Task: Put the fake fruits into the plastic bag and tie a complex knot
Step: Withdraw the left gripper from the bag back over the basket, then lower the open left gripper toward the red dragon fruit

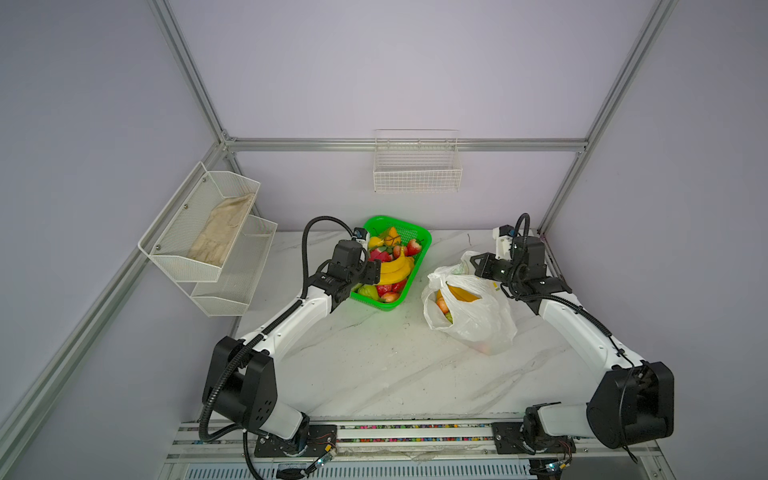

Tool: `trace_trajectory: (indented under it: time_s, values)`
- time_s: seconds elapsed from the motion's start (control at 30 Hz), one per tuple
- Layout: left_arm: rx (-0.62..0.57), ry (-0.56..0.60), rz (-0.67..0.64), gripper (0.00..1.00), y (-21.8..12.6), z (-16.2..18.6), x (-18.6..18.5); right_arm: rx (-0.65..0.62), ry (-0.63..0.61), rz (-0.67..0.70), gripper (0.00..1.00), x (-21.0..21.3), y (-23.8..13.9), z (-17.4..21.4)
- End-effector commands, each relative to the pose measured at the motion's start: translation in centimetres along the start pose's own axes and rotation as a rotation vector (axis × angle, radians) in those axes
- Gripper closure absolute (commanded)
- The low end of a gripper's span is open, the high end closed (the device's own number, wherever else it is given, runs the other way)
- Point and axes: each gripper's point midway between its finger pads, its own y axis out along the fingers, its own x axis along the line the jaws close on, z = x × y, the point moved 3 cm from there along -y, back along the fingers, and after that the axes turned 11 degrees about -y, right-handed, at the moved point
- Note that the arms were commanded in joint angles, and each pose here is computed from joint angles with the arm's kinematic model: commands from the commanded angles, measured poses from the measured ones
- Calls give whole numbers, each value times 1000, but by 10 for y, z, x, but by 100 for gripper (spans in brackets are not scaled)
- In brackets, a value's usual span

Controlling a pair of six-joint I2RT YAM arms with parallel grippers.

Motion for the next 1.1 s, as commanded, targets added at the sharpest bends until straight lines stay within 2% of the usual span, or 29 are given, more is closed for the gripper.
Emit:
trace_trajectory:
  time_s: [0.0,0.17,0.33,0.57,1.07]
  values:
    - [-105,3,24,24,-2,-56,0,-30,-15,-14,100,3,-3,-8]
    - [-79,-39,46,24,20,-71,6,-32,-15,-8,100,2,-2,-9]
    - [-46,-67,152,26,34,-76,-10,-25,-13,-6,100,1,-1,-8]
    - [-27,-66,198,28,54,-78,-19,-25,-8,1,100,1,-3,-8]
    - [57,-67,110,28,89,-74,1,-12,-1,11,100,-2,0,-5]
